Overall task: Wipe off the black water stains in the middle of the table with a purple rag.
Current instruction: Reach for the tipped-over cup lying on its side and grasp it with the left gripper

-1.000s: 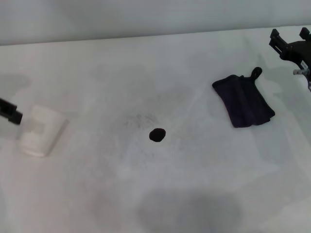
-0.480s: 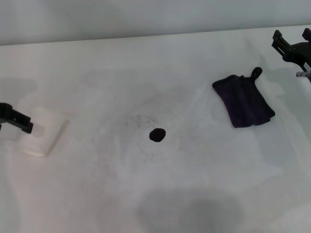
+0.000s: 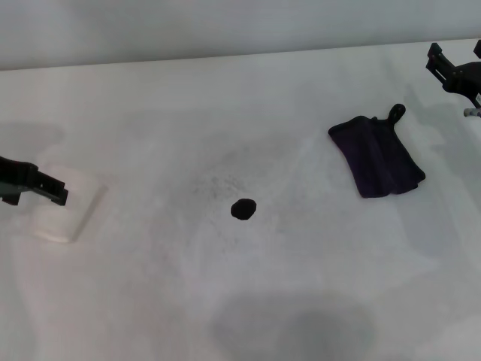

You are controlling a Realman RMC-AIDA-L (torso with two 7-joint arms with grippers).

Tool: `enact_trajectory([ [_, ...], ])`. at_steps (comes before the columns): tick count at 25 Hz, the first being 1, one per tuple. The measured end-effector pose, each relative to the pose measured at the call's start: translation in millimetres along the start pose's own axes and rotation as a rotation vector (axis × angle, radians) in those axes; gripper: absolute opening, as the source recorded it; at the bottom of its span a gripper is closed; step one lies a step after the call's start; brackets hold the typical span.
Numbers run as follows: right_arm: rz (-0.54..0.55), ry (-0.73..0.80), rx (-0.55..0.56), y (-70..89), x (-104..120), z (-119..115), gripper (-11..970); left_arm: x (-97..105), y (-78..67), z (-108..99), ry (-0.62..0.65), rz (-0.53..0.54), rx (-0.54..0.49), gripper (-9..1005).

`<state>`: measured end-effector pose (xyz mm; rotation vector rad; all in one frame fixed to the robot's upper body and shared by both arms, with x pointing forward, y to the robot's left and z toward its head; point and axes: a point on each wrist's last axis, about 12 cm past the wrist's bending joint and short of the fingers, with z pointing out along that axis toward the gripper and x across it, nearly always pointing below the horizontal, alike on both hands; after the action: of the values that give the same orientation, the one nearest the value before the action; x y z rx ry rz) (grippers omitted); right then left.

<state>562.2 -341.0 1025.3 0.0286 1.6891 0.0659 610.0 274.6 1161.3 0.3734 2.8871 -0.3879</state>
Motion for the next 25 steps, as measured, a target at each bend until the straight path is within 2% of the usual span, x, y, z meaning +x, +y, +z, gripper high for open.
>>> enact_trajectory([
  [19, -0.006, 0.008, 0.012, -4.6, 1, -2, 873, 1, 1.0, 33, -0.067, 0.057, 0.002, 846],
  [25, -0.009, 0.006, 0.013, -5.4, 0, -2, 874, 2, 1.8, 36, -0.087, 0.066, 0.013, 845],
])
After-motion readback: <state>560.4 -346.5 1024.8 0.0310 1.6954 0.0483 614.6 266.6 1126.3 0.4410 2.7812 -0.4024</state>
